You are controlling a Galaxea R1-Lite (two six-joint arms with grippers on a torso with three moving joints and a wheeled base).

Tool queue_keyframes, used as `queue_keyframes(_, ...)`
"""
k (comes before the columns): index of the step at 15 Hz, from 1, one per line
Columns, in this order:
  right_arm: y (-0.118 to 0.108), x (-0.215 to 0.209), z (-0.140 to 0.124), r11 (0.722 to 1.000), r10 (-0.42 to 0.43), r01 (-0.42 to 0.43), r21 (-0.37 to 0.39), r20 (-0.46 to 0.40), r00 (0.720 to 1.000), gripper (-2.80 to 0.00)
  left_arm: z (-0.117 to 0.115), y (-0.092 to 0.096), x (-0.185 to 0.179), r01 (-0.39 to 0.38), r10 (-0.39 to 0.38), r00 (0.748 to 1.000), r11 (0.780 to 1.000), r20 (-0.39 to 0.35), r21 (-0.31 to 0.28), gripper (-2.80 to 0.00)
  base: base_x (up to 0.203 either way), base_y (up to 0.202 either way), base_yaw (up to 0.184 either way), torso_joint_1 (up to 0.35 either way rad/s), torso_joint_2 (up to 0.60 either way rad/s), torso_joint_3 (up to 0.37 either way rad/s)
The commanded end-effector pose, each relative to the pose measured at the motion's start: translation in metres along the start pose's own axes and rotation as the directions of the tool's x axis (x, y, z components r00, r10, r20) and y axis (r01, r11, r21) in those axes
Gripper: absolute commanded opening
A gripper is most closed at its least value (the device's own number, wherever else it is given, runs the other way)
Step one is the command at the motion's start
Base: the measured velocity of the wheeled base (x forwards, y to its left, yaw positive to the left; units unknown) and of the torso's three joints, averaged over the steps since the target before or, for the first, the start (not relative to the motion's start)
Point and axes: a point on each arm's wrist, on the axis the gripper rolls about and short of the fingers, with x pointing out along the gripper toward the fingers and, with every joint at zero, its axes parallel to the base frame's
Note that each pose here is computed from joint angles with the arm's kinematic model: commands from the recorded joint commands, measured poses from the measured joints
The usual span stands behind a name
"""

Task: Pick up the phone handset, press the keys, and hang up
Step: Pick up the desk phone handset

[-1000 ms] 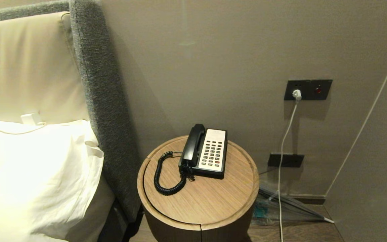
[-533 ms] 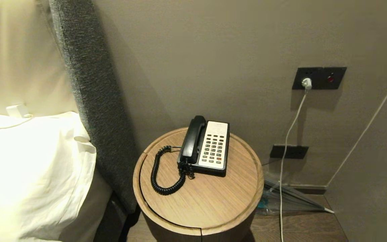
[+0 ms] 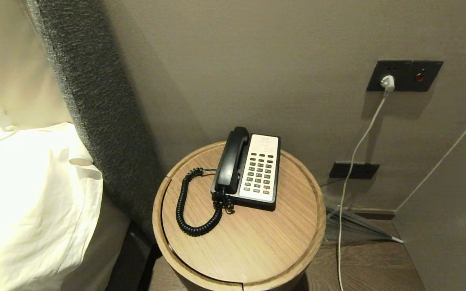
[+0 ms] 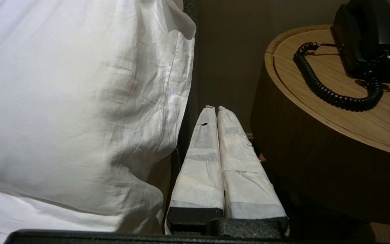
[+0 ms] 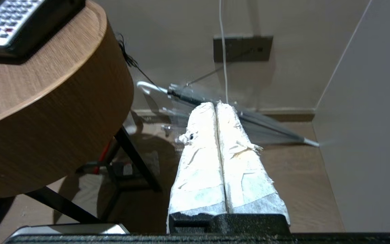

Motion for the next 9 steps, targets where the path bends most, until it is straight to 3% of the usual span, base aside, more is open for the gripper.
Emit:
queue_keyframes(1, 0.0000, -0.0002, 0.0001, 1.000, 0.000, 0.000, 0.000, 0.002, 1.000, -2.80, -0.0113, 0.0001, 0.0021, -0.001, 0.001, 0.999, 1.000, -0.038, 0.000, -2.80, 0.000, 0.000, 0.000, 0.002, 0.00, -0.199)
queue_keyframes(9, 0.0000, -0.0001, 0.0000, 1.000, 0.000, 0.000, 0.000, 0.002, 1.000, -2.80, -0.0114, 0.0001, 0.0021, -0.001, 0.001, 0.999, 1.000, -0.040, 0.001, -2.80, 0.000, 0.000, 0.000, 0.002, 0.00, -0.201)
